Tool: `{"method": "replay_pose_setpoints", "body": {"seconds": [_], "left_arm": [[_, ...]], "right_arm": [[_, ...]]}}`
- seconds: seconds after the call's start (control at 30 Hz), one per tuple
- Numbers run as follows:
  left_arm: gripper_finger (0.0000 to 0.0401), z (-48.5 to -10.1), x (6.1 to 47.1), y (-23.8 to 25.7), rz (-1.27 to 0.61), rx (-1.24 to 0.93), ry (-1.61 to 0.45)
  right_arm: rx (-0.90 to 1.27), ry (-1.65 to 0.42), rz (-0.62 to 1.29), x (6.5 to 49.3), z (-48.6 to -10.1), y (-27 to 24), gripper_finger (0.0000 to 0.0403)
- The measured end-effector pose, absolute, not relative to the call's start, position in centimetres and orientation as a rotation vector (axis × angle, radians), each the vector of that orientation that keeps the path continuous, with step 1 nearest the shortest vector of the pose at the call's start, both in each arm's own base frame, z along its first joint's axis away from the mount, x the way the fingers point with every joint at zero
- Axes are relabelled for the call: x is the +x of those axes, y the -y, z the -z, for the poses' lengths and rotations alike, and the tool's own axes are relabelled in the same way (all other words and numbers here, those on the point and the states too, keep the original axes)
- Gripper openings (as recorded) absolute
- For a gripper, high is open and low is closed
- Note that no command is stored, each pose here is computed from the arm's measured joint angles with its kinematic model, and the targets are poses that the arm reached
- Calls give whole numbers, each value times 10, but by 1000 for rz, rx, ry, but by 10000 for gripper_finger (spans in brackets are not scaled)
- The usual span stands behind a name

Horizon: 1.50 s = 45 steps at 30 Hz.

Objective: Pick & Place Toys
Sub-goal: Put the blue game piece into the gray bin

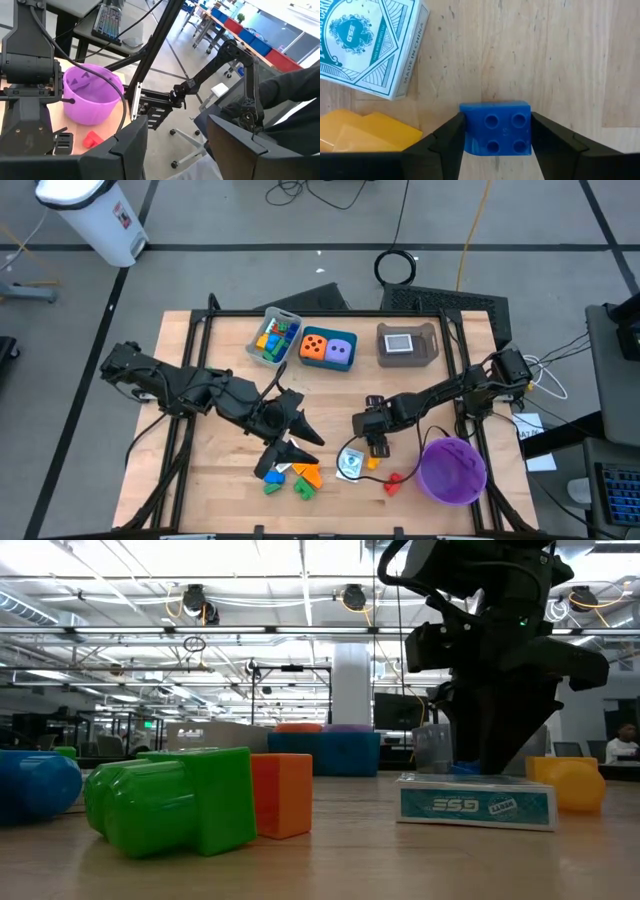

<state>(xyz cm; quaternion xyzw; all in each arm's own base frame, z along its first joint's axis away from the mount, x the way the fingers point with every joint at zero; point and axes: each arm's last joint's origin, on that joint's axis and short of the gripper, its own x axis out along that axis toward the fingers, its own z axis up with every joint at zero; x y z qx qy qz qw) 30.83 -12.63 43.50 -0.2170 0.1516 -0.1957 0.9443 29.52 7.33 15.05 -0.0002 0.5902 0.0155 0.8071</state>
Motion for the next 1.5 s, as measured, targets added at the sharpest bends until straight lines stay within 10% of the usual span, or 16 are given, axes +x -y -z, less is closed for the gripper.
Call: {"method": "replay_pose_setpoints", "body": {"seconds": [1.0, 1.5], "left_arm": [[209, -435, 309, 125, 373, -432, -302], [209, -431, 308, 125, 365, -426, -340]], "right_arm": [[347, -1130, 176, 291, -190, -37, 127], [703, -1153, 454, 285, -187, -23, 250]]}}
